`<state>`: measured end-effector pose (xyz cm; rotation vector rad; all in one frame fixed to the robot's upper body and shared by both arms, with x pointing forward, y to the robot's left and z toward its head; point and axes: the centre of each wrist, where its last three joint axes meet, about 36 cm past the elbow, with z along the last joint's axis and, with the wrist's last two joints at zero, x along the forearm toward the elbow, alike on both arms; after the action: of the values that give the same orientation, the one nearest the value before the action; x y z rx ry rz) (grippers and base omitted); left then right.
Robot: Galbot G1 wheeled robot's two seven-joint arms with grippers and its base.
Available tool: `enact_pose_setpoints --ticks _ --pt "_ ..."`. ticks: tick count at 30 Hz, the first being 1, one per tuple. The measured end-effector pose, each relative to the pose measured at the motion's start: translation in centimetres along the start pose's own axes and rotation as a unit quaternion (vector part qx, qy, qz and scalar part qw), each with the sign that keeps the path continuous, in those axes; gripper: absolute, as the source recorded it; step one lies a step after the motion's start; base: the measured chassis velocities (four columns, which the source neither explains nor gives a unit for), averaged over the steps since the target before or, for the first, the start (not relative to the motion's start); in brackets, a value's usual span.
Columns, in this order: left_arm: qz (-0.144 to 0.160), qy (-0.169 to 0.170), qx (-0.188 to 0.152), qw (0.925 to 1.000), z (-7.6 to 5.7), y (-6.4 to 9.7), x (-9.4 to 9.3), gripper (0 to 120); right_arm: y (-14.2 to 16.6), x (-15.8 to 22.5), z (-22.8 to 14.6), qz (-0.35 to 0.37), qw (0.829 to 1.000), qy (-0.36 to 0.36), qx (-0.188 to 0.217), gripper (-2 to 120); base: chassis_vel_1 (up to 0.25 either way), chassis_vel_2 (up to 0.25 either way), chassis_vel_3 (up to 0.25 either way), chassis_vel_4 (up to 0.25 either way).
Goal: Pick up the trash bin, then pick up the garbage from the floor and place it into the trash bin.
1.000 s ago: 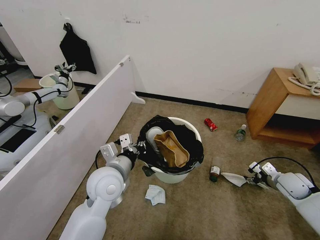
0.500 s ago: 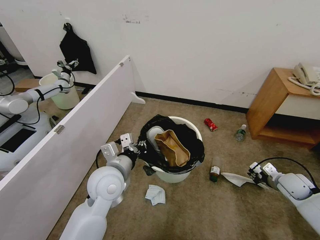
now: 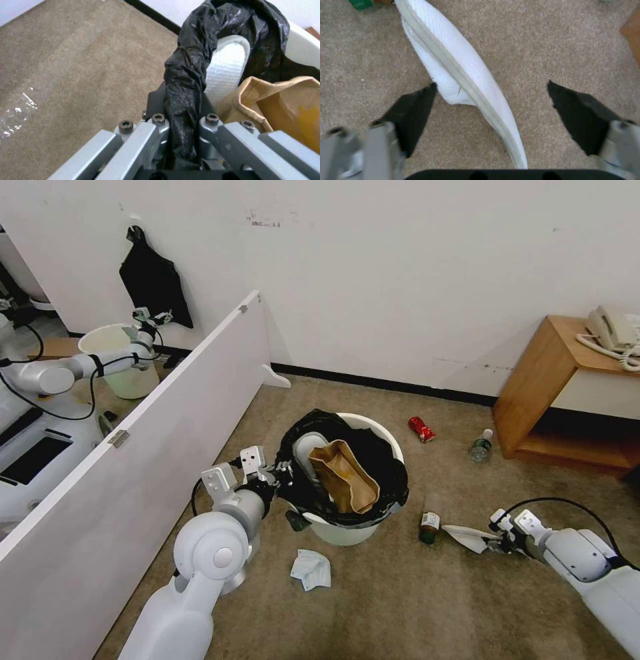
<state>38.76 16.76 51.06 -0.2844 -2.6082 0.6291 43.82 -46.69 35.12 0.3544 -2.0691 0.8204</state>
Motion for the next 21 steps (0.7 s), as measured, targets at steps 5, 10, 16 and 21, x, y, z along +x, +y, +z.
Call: enact_pose_setpoints --ticks 5,10,16,21 --pt "0.001 0.002 0.002 1.0 0.1 -0.1 -0.1 5 0.3 -0.7 -0.3 -0.004 1.0 -0.004 -0.002 99 0.0 0.0 0.0 0.0" --pt "-0.001 0.004 0.001 1.0 0.4 0.0 -0.1 5 1.1 -2.0 -0.6 -0.009 1.0 -0.011 -0.004 100 0.0 0.0 0.0 0.0" --pt "-0.008 0.002 0.0 1.0 0.3 0.5 0.3 5 1.8 -4.0 -1.1 -0.012 1.0 -0.016 -0.011 100 0.0 0.0 0.0 0.0" --pt "-0.009 0.002 0.0 1.0 0.4 0.6 0.5 5 1.7 -4.6 -1.0 -0.012 1.0 -0.015 -0.015 100 0.0 0.0 0.0 0.0"
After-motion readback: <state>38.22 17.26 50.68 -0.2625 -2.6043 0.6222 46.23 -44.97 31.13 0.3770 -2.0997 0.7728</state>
